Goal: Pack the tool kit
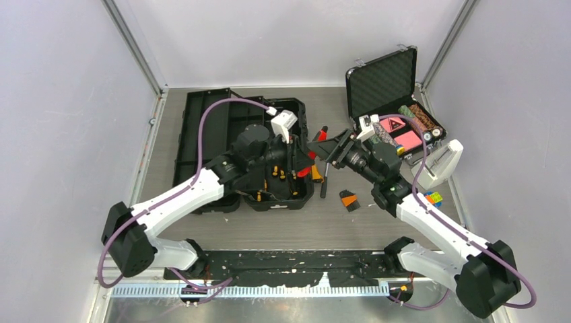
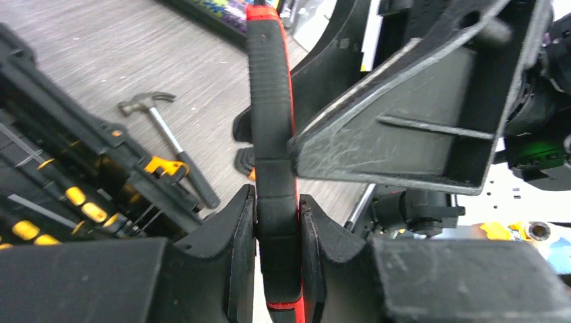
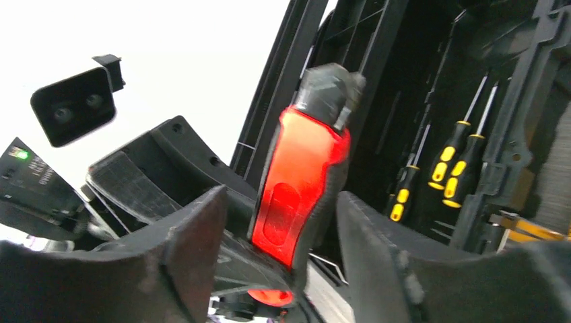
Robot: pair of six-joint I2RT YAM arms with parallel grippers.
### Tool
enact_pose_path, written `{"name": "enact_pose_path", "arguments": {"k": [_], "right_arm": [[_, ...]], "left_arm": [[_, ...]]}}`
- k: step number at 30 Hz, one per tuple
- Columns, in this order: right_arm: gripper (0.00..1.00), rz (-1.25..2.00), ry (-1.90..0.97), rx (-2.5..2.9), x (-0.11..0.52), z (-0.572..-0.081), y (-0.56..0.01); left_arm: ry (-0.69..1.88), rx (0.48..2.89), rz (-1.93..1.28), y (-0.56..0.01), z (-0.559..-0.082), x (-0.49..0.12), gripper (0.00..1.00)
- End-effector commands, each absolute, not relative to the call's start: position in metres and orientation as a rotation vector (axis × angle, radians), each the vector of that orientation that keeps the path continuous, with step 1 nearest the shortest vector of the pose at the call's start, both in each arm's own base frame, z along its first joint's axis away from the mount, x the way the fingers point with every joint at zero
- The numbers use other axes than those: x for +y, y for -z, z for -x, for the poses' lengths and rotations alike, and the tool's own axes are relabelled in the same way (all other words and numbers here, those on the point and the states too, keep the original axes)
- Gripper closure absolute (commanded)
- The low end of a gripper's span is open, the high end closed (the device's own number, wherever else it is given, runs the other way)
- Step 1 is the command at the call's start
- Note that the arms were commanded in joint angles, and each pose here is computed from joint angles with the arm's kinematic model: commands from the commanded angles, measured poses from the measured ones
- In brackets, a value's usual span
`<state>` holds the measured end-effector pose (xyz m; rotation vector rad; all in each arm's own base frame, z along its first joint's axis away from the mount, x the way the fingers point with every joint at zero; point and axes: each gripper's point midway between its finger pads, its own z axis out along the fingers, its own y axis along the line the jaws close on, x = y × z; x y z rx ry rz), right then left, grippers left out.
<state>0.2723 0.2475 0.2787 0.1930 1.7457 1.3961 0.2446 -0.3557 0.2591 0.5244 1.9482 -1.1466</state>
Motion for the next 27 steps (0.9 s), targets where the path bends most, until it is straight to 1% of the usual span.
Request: {"name": "enact_pose_path", "arguments": {"k": [1, 2, 3, 4, 5, 6, 7, 10, 13, 17, 22, 27], "right_arm": [[0.24, -0.121, -1.314, 1.655, 0.238, -0.274, -0.31], [0.21, -0.121, -1.248, 1.677, 0.23, -0.277, -0.304], [0.16, -0.119, -1.215, 1.673, 0.226, -0.278, -0.308], [0.14, -0.123, -1.14, 1.685, 0.216, -0.281, -0.304], [0.09, -0.12, -1.105, 1.671, 0.21, -0.281, -0.31], [0.08, -0.126, -1.015, 1.698, 0.2, -0.285, -0.301], [0.07, -0.124, -0.98, 1.684, 0.194, -0.284, -0.308], [0.06, -0.143, -0.774, 1.725, 0.167, -0.288, -0.295], [0.06, -0.167, -0.633, 1.754, 0.145, -0.289, -0.285], [0.06, -0.17, -0.556, 1.787, 0.135, -0.288, -0.274], [0.06, -0.163, -0.538, 1.827, 0.135, -0.288, -0.262], [0.06, -0.155, -0.525, 1.859, 0.135, -0.286, -0.255]], "left_arm": [[0.938, 1.937, -0.482, -0.272, -0.255, -0.322, 0.97], [0.866, 1.96, -0.47, -0.269, -0.259, -0.312, 0.97], [0.785, 1.984, -0.458, -0.268, -0.264, -0.3, 0.97], [0.697, 2.007, -0.447, -0.265, -0.268, -0.287, 0.97], [0.606, 2.019, -0.427, -0.267, -0.274, -0.273, 0.98], [0.52, 2.03, -0.411, -0.268, -0.279, -0.257, 0.99], [0.447, 2.035, -0.398, -0.27, -0.283, -0.243, 1.0], [0.223, 2.034, -0.324, -0.282, -0.3, -0.192, 1.0], [0.002, 2.022, -0.244, -0.295, -0.313, -0.138, 1.0], [-0.199, 2.015, -0.178, -0.301, -0.334, -0.087, 1.0], [-0.382, 2.032, -0.143, -0.3, -0.378, -0.051, 1.0], [-0.462, 2.064, -0.148, -0.295, -0.426, -0.033, 1.0]]}}
